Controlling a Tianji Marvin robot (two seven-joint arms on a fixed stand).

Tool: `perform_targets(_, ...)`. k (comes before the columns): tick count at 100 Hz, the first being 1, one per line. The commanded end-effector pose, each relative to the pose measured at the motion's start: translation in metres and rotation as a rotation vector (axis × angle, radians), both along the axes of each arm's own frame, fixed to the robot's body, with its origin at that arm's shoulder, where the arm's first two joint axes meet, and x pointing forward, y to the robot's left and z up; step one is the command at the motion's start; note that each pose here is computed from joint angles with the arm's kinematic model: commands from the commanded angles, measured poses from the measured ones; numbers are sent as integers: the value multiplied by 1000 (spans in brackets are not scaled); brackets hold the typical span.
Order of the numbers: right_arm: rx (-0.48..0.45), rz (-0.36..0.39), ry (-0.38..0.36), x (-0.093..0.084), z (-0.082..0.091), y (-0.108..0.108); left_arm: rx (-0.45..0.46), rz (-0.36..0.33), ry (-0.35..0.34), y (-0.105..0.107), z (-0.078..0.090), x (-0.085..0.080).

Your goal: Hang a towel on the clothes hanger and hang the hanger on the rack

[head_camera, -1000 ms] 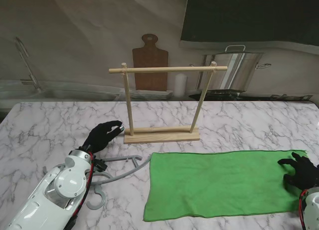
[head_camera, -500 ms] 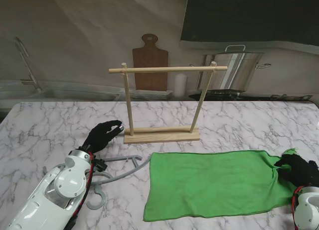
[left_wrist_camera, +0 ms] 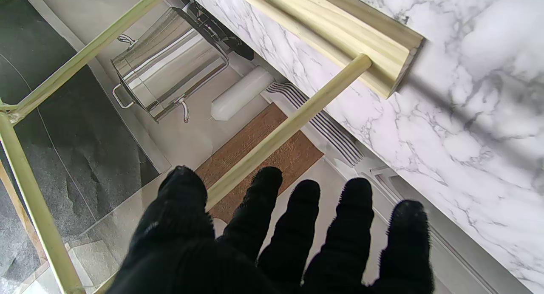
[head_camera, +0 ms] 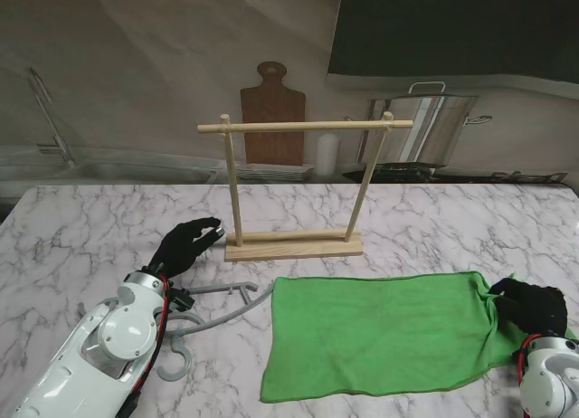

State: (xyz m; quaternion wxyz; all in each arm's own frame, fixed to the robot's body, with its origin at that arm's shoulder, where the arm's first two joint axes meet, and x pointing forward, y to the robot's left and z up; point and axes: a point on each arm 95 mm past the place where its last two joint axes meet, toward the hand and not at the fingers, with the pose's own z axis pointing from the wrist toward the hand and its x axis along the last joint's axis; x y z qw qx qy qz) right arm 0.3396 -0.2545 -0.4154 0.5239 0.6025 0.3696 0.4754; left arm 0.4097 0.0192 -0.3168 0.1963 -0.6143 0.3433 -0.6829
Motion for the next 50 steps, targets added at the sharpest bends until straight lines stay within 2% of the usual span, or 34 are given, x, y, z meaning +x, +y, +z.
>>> perform_targets(1,4,11,5,-1,0,7,-2,-9,7,-1,-2,0)
perform_targets(21,0,38,-12,2,11,17,-4,-7,6,-1,-2,0)
perform_targets(50,-5,118,-30,9,35,40,-4,-6,5,0,-2,-1)
